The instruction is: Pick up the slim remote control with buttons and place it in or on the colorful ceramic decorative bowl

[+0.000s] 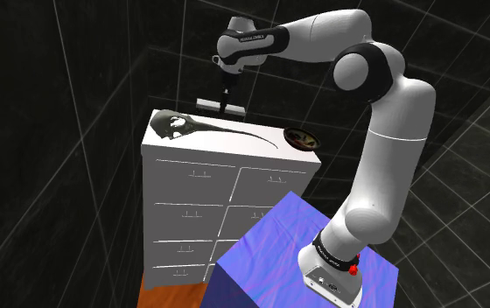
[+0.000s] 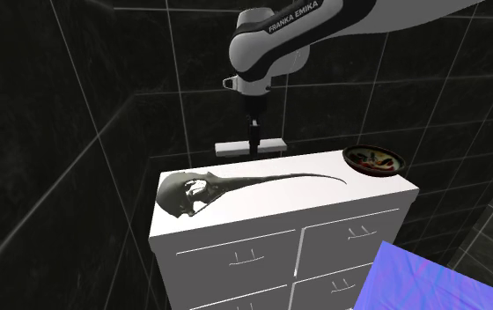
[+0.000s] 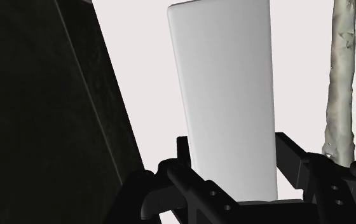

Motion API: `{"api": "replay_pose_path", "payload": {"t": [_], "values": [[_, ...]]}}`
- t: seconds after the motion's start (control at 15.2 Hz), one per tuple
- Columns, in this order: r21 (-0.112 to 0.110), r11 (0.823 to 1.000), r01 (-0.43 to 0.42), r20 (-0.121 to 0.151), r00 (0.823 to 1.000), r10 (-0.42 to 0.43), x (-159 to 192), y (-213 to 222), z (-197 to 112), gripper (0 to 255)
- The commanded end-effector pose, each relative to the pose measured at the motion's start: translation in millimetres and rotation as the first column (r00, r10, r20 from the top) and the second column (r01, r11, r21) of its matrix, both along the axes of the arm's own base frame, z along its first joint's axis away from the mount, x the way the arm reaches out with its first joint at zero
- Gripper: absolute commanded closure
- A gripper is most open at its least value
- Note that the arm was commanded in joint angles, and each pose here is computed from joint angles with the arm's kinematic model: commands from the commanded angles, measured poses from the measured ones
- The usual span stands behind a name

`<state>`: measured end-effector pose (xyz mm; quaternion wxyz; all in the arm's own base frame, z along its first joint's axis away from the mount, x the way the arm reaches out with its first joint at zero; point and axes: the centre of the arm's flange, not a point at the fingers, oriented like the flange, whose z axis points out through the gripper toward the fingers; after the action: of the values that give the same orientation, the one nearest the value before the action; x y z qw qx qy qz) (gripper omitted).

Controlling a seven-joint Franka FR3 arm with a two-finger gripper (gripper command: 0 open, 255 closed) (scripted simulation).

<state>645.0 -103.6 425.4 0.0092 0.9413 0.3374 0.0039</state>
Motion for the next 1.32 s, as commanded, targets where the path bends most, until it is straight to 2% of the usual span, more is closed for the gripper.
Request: {"api": "replay_pose_path", "payload": {"t": [0.0, 0.2, 1.25], "values": [[0.0, 1.0, 0.0, 0.0, 1.0, 0.0, 0, 0, 11, 255], [0.0, 1.0, 0.0, 0.0, 1.0, 0.0, 0, 0, 23, 255], [0.0, 1.0, 0.0, 0.0, 1.0, 0.0, -156, -143, 23, 255]]}}
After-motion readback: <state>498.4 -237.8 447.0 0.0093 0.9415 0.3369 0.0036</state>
